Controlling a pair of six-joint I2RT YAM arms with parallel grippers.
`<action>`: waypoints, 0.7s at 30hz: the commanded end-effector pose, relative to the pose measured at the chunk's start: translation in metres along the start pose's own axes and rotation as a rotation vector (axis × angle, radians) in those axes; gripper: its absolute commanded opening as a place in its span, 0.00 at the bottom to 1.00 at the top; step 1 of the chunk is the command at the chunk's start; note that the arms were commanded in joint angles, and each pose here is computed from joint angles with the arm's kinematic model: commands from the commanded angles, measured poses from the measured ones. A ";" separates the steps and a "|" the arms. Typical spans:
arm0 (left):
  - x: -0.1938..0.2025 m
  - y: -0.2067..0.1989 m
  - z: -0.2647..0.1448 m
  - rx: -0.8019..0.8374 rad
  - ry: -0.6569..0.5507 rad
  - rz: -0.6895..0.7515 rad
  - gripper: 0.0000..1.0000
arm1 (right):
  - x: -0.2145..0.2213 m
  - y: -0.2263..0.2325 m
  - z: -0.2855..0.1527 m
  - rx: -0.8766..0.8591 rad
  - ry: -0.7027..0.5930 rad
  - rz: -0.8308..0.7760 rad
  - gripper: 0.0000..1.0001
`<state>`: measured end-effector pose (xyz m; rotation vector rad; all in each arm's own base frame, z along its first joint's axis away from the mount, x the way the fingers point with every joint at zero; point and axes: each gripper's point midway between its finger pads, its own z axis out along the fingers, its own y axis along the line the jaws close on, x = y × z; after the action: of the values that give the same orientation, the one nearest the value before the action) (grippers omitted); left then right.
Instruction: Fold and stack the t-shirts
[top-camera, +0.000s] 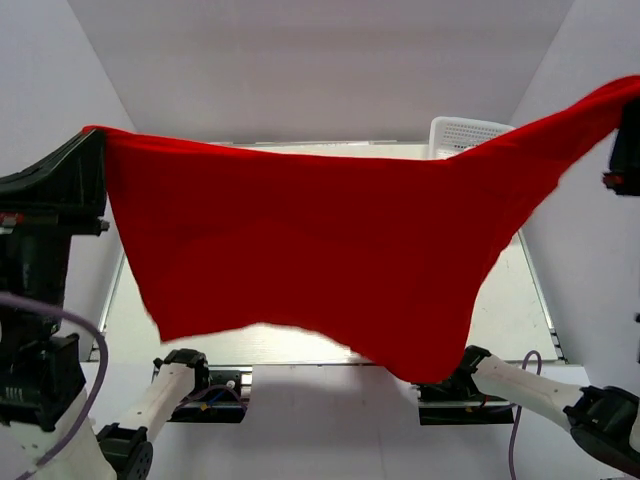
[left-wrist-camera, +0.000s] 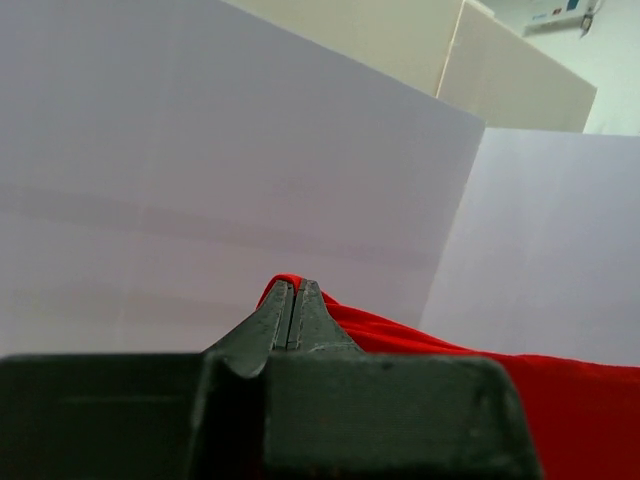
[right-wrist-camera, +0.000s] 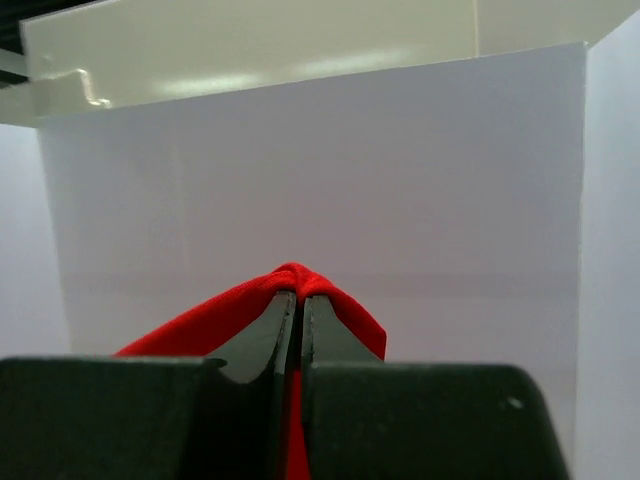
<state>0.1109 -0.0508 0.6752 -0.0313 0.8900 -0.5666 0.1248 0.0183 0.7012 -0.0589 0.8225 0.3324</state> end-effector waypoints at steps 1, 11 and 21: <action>0.057 0.033 0.029 -0.085 0.146 -0.008 0.00 | 0.022 -0.003 0.030 0.100 -0.005 -0.096 0.00; 0.267 0.190 0.037 -0.589 0.509 0.000 0.00 | 0.253 -0.003 0.076 0.384 0.285 -0.418 0.00; 0.484 0.339 -0.006 -0.987 0.835 0.066 0.00 | 0.611 -0.039 0.053 0.338 0.885 -0.411 0.00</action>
<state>0.4669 -0.0139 0.2360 -0.6129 1.9824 -0.0595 0.5217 0.1517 0.3313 -0.1414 1.6175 -0.3510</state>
